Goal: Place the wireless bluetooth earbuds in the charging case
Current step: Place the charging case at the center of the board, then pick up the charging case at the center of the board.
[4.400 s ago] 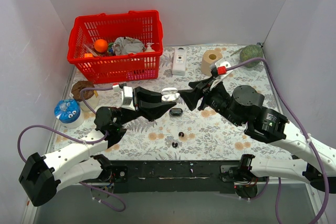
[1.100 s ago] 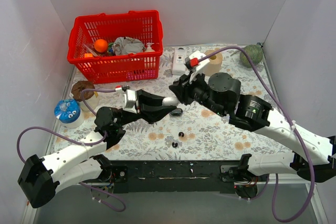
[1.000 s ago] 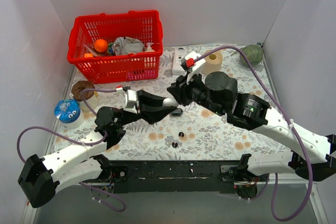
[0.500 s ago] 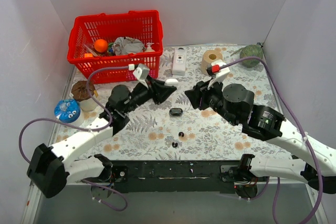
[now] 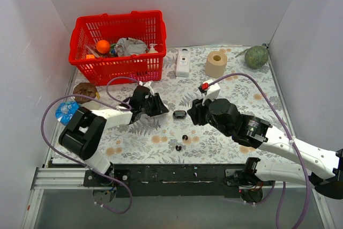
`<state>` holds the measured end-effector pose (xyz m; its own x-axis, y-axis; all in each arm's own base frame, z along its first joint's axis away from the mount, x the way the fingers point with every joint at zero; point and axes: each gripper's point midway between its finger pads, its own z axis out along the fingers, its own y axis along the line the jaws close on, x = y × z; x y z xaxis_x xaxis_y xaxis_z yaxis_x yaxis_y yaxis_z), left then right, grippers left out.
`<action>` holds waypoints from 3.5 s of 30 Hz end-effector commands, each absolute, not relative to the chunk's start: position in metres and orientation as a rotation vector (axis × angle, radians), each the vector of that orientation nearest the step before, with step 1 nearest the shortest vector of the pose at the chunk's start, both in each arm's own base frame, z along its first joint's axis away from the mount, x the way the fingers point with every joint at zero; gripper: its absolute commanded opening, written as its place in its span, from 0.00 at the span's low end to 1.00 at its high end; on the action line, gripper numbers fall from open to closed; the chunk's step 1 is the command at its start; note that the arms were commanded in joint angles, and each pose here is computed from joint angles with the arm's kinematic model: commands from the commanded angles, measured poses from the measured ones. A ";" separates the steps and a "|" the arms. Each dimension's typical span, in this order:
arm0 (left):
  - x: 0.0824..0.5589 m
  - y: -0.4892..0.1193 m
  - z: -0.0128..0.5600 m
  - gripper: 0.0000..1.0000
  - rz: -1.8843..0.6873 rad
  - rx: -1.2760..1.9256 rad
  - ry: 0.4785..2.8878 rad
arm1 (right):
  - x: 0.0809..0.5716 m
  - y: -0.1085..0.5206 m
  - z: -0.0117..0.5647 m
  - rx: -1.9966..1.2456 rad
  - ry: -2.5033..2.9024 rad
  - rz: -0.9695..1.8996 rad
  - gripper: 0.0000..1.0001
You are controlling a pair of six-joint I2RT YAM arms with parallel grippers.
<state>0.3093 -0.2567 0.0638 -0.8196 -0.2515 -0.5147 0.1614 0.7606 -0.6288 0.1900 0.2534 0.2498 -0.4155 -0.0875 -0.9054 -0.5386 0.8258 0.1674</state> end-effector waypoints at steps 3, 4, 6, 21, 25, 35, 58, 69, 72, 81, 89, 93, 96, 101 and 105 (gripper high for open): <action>0.318 -0.255 0.036 0.20 -0.852 -0.130 2.423 | 0.186 0.267 0.264 -0.439 1.909 0.659 0.51; 0.318 -0.254 0.034 0.25 -0.851 -0.132 2.427 | 0.186 0.266 0.261 -0.439 1.917 0.654 0.52; 0.315 -0.251 0.028 0.32 -0.836 -0.135 2.444 | 0.185 0.265 0.259 -0.441 1.921 0.653 0.53; 0.307 -0.175 0.118 0.98 -0.514 -0.282 2.235 | 0.202 0.246 0.225 -0.355 1.985 0.463 0.64; 0.293 -0.175 0.138 0.98 -0.780 -0.466 2.018 | 0.206 0.244 0.214 -0.324 1.999 0.440 0.65; 0.287 -0.278 0.164 0.98 -0.834 -0.002 2.127 | 0.200 0.229 0.227 -0.292 1.987 0.453 0.65; 0.296 -0.327 0.051 0.98 -0.363 -0.200 2.561 | 0.191 0.200 0.243 -0.225 1.926 0.493 0.65; 0.303 -0.319 0.034 0.98 -0.210 -0.174 2.591 | 0.189 0.198 0.244 -0.219 1.921 0.505 0.65; 0.301 -0.316 0.029 0.97 -0.180 -0.141 2.605 | 0.189 0.196 0.244 -0.216 1.920 0.501 0.65; 0.289 -0.312 0.011 0.88 -0.053 0.023 2.637 | 0.189 0.189 0.245 -0.202 1.912 0.493 0.65; 0.286 -0.314 0.001 0.78 -0.015 0.083 2.641 | 0.187 0.183 0.243 -0.189 1.916 0.481 0.65; 0.285 -0.314 -0.005 0.68 -0.004 0.104 2.651 | 0.187 0.183 0.241 -0.184 1.918 0.484 0.65; 0.282 -0.312 -0.009 0.58 -0.001 0.109 2.659 | 0.187 0.182 0.240 -0.184 1.921 0.483 0.65; 0.283 -0.312 0.001 0.46 -0.035 0.089 2.632 | 0.187 0.182 0.241 -0.183 1.920 0.484 0.65; 0.289 -0.316 0.047 0.44 -0.157 0.092 2.506 | 0.188 0.184 0.253 -0.179 1.900 0.493 0.65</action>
